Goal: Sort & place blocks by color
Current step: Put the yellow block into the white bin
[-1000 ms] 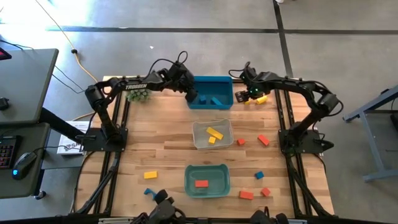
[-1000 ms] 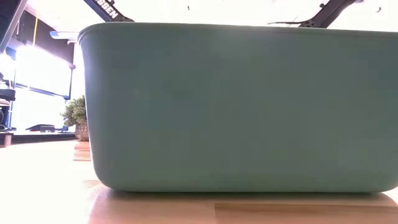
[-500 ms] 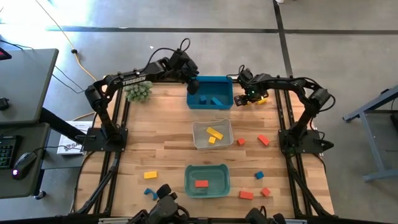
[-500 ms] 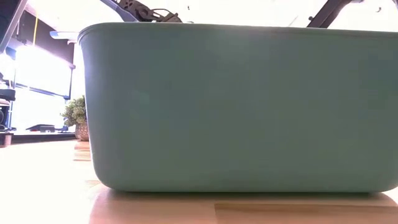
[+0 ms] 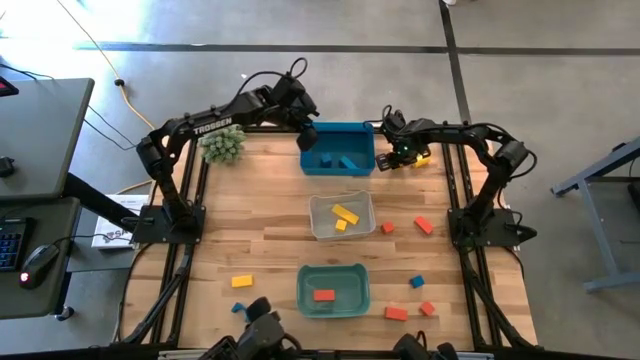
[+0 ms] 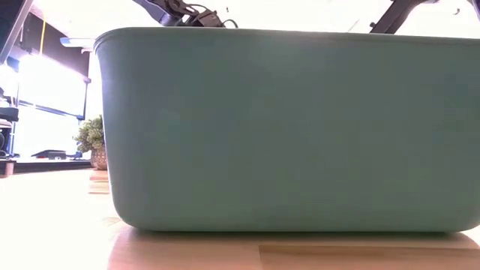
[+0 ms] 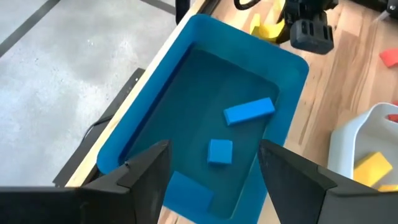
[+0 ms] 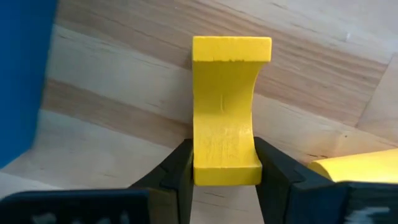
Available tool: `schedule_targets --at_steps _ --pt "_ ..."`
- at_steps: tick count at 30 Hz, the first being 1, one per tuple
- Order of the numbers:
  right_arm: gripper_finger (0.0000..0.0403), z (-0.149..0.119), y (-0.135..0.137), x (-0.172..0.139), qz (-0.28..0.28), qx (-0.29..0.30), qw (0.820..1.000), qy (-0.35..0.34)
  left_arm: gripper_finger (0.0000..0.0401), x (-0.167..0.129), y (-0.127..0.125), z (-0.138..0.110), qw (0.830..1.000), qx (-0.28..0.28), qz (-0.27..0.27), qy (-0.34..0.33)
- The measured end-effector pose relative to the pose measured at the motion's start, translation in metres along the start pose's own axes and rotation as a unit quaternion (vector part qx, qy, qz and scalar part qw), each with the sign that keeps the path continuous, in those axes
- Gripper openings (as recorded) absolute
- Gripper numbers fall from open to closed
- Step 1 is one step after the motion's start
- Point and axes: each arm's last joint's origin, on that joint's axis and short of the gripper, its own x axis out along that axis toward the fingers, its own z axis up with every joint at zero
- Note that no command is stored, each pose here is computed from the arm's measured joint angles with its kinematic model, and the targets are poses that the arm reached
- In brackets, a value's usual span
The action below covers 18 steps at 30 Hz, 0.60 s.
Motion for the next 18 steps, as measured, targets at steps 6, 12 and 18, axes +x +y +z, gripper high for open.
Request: schedule_targets --at_steps 6,12,18 --pt "0.0107 0.001 0.012 -0.013 0.000 -0.020 1.000 0.014 0.0229 -0.011 0.000 -0.002 1.000 0.005 0.000 0.023" --pt "0.0107 0.000 0.032 -0.033 -0.019 -0.053 0.998 0.019 0.0229 -0.032 -0.004 -0.005 0.999 0.009 -0.001 0.033" --pt "0.0107 -0.008 0.049 -0.066 -0.043 -0.060 0.997 -0.011 0.0229 -0.052 -0.007 -0.006 0.999 0.017 0.001 0.035"
